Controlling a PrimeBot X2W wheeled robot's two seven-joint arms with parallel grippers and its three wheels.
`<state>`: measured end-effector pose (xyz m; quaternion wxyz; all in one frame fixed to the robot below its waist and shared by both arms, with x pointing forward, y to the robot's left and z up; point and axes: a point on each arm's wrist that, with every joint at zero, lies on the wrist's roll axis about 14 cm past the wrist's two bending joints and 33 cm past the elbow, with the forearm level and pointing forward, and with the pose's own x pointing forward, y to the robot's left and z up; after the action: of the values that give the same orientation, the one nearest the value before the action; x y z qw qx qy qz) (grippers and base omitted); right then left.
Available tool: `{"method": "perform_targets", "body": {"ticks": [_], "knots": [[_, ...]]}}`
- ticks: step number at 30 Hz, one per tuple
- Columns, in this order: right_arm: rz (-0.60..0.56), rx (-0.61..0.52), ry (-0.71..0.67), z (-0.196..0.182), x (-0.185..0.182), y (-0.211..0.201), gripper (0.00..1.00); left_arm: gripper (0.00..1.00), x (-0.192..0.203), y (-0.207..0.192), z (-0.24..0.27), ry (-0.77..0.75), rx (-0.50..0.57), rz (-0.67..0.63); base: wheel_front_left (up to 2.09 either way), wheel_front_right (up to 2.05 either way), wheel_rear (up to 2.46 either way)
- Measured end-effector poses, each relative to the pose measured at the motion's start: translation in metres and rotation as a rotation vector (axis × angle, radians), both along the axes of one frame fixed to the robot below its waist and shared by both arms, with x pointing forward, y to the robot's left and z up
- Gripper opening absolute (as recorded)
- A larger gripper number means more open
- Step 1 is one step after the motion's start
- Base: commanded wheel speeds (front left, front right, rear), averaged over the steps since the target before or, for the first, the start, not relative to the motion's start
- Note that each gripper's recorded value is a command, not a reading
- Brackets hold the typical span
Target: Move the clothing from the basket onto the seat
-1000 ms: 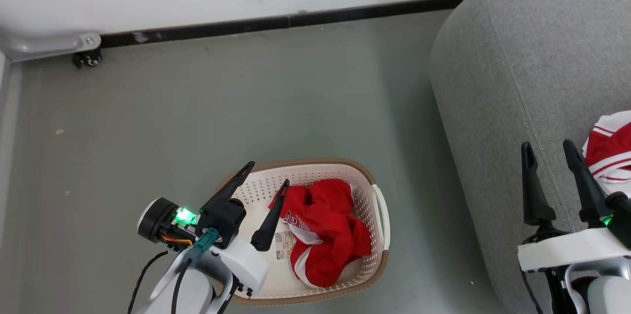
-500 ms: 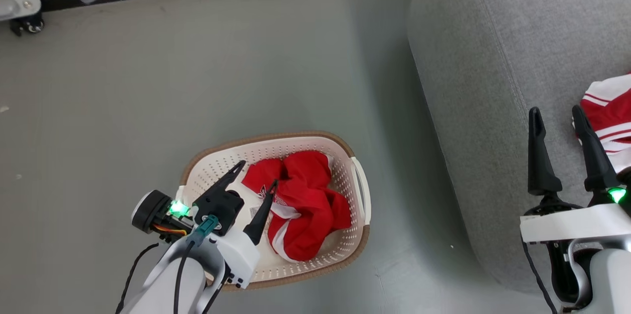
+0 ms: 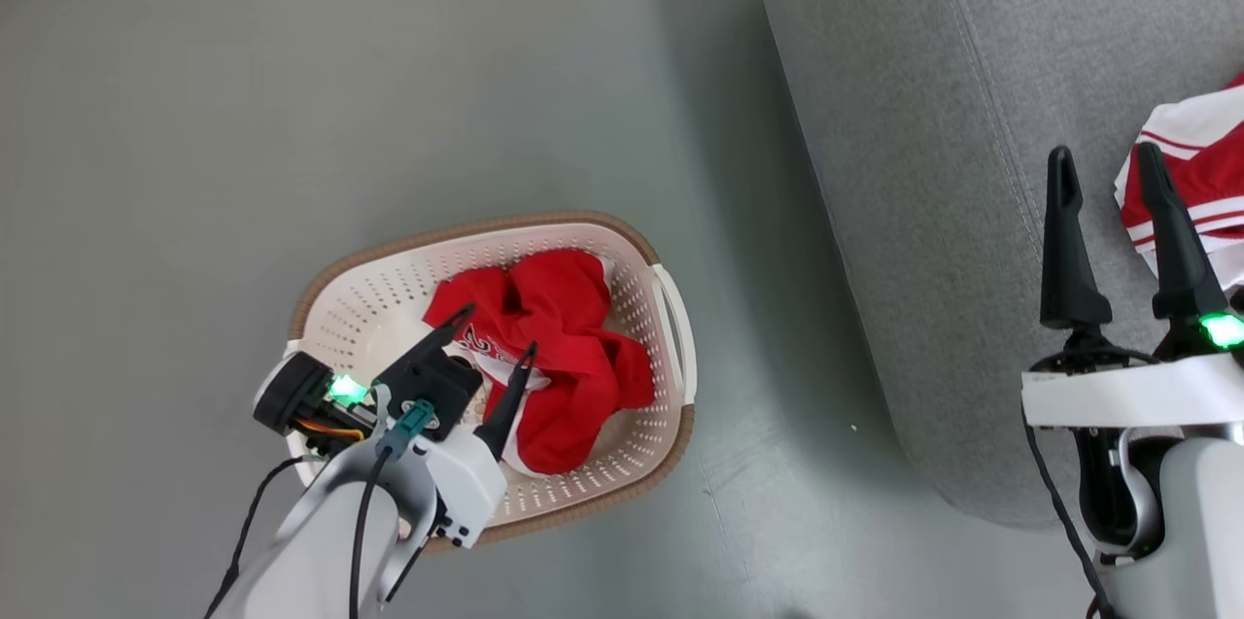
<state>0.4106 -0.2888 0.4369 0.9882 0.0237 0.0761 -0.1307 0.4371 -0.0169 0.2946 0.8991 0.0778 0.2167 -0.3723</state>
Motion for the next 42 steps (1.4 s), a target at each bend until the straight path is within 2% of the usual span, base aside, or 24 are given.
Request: {"method": "perform_targets", "body": {"ticks": [15,32,42], "knots": [[-0.028,-0.022,-0.006,-0.007,0.018,-0.015,1.00,1.00,-0.001,-0.014,-0.047,0.082,0.037,-0.058,0.00,0.00,0.00],[0.047,-0.054,-0.023,-0.010,0.062,-0.004,1.00,1.00,-0.006,-0.039,-0.078,0.131,0.045,-0.154,0.00,0.00,0.00],[0.049,-0.053,0.021,-0.029,0.065,-0.004,1.00,1.00,-0.012,-0.067,-0.082,0.165,-0.005,-0.181,0.00,0.00,0.00]]}}
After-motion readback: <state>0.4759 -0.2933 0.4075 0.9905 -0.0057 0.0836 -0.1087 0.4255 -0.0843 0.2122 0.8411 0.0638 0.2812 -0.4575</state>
